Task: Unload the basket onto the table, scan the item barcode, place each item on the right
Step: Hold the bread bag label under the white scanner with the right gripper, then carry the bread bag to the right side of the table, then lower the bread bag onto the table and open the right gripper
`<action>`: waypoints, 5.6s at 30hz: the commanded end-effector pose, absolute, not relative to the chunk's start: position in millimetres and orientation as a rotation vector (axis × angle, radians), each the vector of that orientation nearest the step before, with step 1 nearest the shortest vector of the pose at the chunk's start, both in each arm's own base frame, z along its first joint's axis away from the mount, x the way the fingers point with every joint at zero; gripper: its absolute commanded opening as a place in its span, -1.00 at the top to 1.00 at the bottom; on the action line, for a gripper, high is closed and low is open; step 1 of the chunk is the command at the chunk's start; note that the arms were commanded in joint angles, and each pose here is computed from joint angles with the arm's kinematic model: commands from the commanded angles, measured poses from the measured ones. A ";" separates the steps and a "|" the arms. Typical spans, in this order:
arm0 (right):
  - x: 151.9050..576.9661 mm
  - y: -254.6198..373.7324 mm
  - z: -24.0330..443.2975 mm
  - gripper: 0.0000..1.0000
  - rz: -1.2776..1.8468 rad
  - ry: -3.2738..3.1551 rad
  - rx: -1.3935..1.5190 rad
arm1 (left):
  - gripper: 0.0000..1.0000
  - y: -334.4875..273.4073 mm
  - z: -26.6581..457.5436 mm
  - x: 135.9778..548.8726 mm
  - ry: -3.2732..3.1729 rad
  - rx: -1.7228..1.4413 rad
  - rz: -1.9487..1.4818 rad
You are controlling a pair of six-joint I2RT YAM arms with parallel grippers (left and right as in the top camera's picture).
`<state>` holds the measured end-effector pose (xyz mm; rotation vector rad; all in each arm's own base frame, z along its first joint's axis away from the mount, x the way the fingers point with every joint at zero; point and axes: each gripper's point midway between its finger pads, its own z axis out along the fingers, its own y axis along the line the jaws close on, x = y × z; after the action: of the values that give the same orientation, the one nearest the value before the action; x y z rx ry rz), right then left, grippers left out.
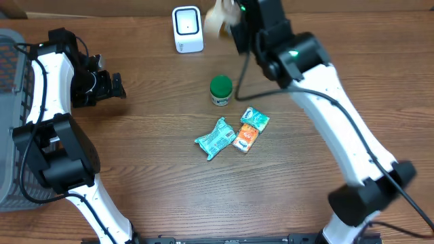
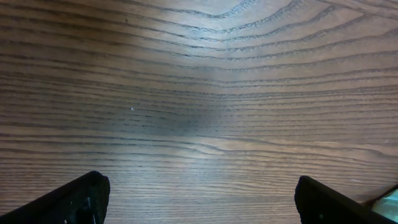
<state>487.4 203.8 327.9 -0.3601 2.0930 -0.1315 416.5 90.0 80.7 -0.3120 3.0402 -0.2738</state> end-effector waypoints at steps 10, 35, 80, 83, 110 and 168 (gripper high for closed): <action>601.4 211.7 264.2 0.92 -1.054 1.711 -0.816 | -0.99 91.3 88.4 419.0 3.021 -0.302 -0.256; 636.9 253.9 158.3 0.92 -1.121 1.572 -0.947 | -0.99 91.2 88.4 418.9 3.022 -0.302 -0.256; 436.9 114.4 418.2 0.92 0.125 2.027 -0.282 | -0.99 91.3 88.4 419.0 3.021 -0.302 -0.256; 422.4 90.5 390.5 0.92 0.311 2.171 -0.255 | -0.99 91.2 88.4 418.9 3.022 -0.302 -0.256; 421.0 -59.6 140.4 0.92 0.588 2.696 0.375 | -0.99 91.5 88.4 418.9 3.021 -0.303 -0.256; 410.5 -114.3 56.3 0.92 0.431 2.633 0.982 | -0.99 90.9 88.4 419.0 3.022 -0.301 -0.257</action>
<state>413.1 -111.3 70.6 0.9449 2.6130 0.4388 416.6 91.2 80.5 -0.3120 3.0406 -0.2628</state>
